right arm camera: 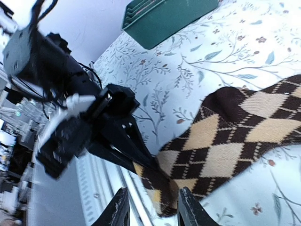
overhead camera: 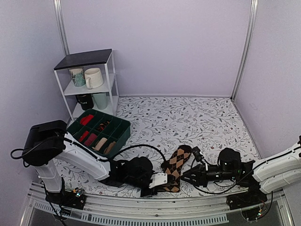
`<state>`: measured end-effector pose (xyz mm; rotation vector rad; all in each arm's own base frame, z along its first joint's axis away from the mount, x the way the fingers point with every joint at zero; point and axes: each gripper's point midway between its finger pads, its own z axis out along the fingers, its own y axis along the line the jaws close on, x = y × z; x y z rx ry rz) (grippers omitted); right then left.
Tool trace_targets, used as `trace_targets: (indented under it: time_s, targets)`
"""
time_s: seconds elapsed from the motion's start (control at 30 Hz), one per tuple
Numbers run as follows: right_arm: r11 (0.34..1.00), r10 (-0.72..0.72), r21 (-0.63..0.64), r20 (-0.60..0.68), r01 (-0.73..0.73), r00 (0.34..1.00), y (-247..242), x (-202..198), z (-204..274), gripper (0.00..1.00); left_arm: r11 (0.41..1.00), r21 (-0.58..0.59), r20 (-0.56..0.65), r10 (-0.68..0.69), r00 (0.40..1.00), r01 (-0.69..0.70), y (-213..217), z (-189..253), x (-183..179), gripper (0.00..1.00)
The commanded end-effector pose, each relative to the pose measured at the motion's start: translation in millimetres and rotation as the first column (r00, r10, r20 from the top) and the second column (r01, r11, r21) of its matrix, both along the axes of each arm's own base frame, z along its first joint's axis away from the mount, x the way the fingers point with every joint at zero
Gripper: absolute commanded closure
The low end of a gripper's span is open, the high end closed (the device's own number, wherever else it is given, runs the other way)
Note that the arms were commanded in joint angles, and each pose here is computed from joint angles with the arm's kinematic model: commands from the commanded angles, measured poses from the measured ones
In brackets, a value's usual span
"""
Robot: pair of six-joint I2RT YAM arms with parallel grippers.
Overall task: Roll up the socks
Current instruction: Roll the sock at the center of the board.
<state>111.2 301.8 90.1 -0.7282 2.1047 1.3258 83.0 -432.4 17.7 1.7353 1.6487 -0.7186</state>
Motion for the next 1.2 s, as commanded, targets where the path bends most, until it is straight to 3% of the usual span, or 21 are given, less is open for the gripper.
trace_targets:
  time_s: [0.0,0.2,0.4,0.97,1.17]
  targets:
    - [0.998,-0.014,-0.057,0.21,0.027,0.978,-16.0,-3.9,-14.3,0.64,0.981,0.191,-0.167,0.06,0.984,-0.028,33.0,-35.1,-4.8,1.0]
    - [0.993,0.043,-0.114,0.48,0.014,0.876,-8.8,-14.8,-14.2,0.62,0.97,0.244,-0.262,0.085,0.961,-0.02,37.2,-47.8,-6.2,1.0]
    - [0.971,0.145,-0.236,0.673,0.025,0.725,13.0,-24.0,-18.3,0.61,0.958,0.288,-0.304,0.098,0.948,-0.007,43.1,-58.4,-7.4,1.0]
    - [0.936,0.289,-0.344,0.636,-0.072,0.716,26.5,-41.7,-56.8,0.63,0.944,0.33,-0.351,0.106,0.93,0.016,53.9,-76.3,-12.0,1.0]
    - [0.929,0.288,-0.367,0.617,-0.056,0.732,25.6,-39.6,-66.9,0.71,0.945,0.328,-0.354,0.104,0.929,0.019,53.7,-77.3,-12.7,1.0]
